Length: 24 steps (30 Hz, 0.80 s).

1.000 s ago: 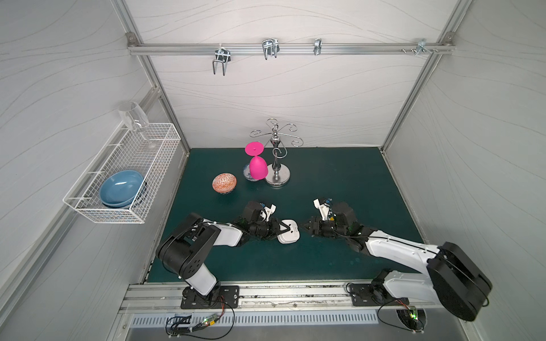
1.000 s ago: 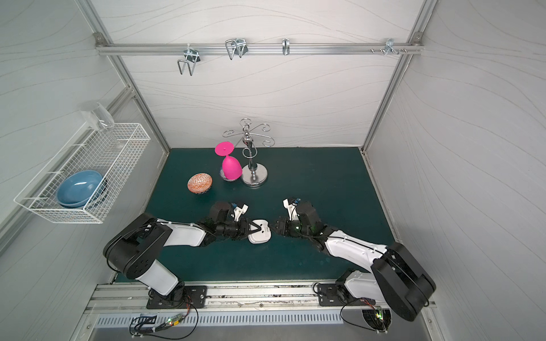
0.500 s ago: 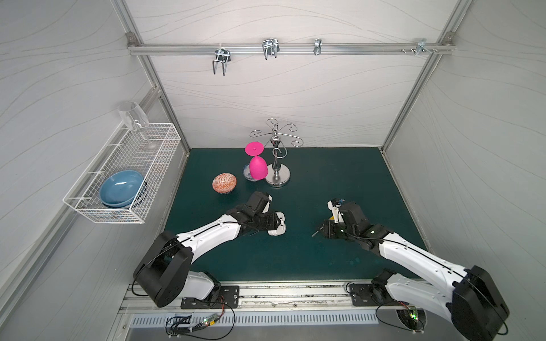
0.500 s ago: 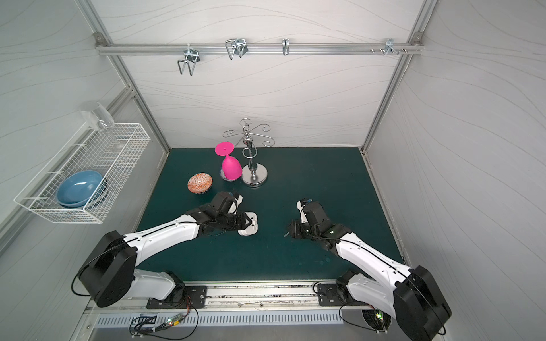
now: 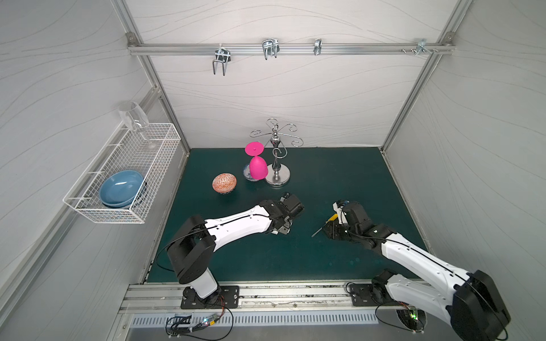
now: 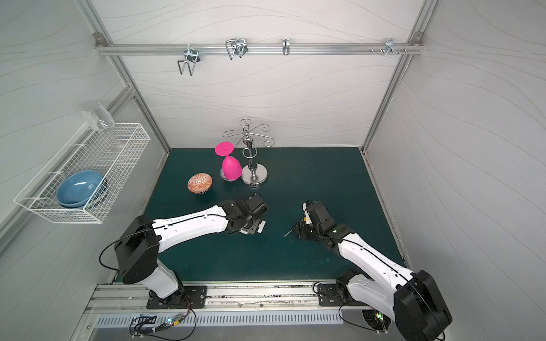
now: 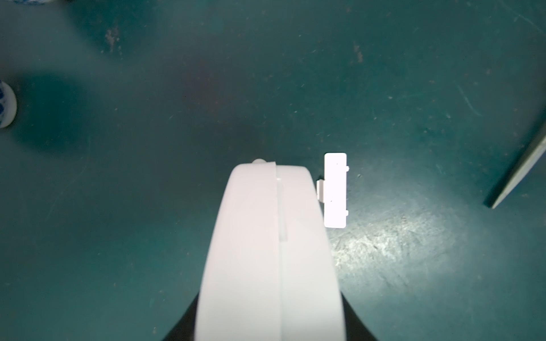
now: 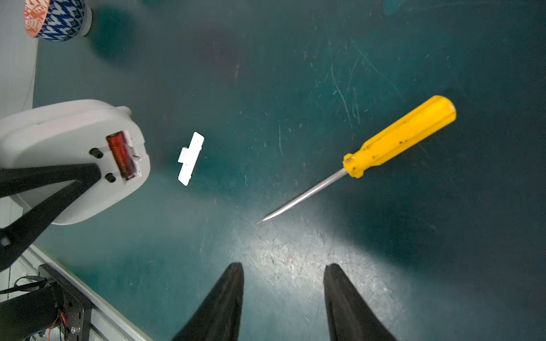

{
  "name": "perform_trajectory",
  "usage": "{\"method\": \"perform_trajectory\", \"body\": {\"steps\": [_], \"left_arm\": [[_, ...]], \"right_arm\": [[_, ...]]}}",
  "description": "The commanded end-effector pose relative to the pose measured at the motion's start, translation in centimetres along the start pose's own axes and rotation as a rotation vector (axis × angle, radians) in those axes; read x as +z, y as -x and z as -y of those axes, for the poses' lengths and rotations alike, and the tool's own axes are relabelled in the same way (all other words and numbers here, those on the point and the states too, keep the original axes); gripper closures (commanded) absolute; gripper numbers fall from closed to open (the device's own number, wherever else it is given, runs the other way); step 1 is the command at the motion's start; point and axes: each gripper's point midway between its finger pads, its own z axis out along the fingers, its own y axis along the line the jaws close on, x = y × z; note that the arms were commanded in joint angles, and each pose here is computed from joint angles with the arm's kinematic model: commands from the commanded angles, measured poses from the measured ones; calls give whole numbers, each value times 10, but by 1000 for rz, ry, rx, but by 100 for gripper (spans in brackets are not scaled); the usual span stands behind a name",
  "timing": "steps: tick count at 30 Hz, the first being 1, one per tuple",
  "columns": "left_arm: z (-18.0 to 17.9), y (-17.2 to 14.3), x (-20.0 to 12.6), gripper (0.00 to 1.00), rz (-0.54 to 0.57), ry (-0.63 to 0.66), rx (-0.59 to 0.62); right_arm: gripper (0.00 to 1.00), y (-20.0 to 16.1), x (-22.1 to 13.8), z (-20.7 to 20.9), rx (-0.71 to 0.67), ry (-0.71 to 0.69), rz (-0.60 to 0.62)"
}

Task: Remove the battery from the alarm
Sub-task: Remove the cover from the alarm, then place the alarm at the center of the board.

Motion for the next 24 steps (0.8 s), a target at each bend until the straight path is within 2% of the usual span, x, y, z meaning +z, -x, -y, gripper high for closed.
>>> {"method": "perform_trajectory", "body": {"steps": [1, 4, 7, 9, 12, 16, 19, 24], "left_arm": [[-6, 2, -16, 76, 29, -101, -68], [5, -2, -24, 75, 31, -374, -192], [15, 0, -38, 75, 27, -703, -349], [17, 4, -47, 74, 25, -855, -421], [14, 4, -46, 74, -5, -992, -516], [12, 2, -31, 74, -66, -1050, -571], [11, -3, -13, 74, -108, -1033, -600], [5, -17, 15, 68, -148, -963, -634]], "right_arm": [[51, 0, -4, -8, -5, 69, 0], [50, 0, -3, -19, 12, 156, -6], [50, -1, -4, -29, 42, 245, -16], [50, 0, -4, -35, 54, 291, -19], [49, 1, -5, -43, 65, 341, -28], [49, 2, -4, -48, 72, 369, -47], [49, 0, -2, -47, 80, 372, -58], [48, -6, 1, -44, 84, 363, -80]]}}
